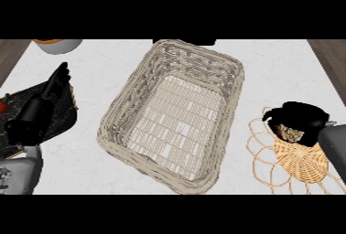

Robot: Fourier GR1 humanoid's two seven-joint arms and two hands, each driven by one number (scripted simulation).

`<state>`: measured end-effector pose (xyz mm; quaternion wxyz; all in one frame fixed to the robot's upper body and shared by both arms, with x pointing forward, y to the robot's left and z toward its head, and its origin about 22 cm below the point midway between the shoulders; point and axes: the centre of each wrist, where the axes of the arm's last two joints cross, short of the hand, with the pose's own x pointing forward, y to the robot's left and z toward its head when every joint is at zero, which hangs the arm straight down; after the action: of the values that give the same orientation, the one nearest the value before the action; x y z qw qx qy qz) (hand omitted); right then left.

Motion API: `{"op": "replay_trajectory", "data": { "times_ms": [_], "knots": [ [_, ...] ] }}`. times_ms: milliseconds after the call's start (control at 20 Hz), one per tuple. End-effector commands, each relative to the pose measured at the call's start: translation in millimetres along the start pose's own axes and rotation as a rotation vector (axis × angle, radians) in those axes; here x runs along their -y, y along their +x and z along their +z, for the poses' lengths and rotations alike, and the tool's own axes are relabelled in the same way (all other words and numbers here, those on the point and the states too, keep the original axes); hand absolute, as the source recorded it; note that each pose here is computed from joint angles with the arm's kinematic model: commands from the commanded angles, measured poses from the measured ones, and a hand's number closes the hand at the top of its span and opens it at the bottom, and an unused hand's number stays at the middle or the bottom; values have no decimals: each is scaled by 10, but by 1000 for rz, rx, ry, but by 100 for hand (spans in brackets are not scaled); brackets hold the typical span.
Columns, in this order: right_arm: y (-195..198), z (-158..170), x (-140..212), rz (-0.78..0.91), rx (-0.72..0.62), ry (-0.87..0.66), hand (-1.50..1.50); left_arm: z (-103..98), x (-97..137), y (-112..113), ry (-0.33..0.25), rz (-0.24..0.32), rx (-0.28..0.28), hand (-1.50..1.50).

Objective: Pick the cupcake from the placemat and place it in the basket

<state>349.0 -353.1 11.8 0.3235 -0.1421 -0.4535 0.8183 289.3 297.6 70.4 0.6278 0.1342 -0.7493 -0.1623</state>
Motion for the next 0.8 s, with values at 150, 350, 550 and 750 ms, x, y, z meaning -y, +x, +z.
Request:
{"op": "replay_trajectory", "data": {
  "times_ms": [150, 350, 550, 750],
  "knots": [
    [-211, 647, -566, -388, -730, -163, 150, 115, -160, -114, 77, -12, -68, 0],
    [-148, 576, -485, -472, -981, -409, 150, 209, -131, -146, 57, -22, -68, 0],
    [-100, 497, -12, -528, -984, -804, 150, 221, -229, -121, 65, -17, -65, 0],
    [107, 296, 510, -650, -787, -1108, 150, 228, -105, -155, 62, -2, -66, 0]
  ]
}}
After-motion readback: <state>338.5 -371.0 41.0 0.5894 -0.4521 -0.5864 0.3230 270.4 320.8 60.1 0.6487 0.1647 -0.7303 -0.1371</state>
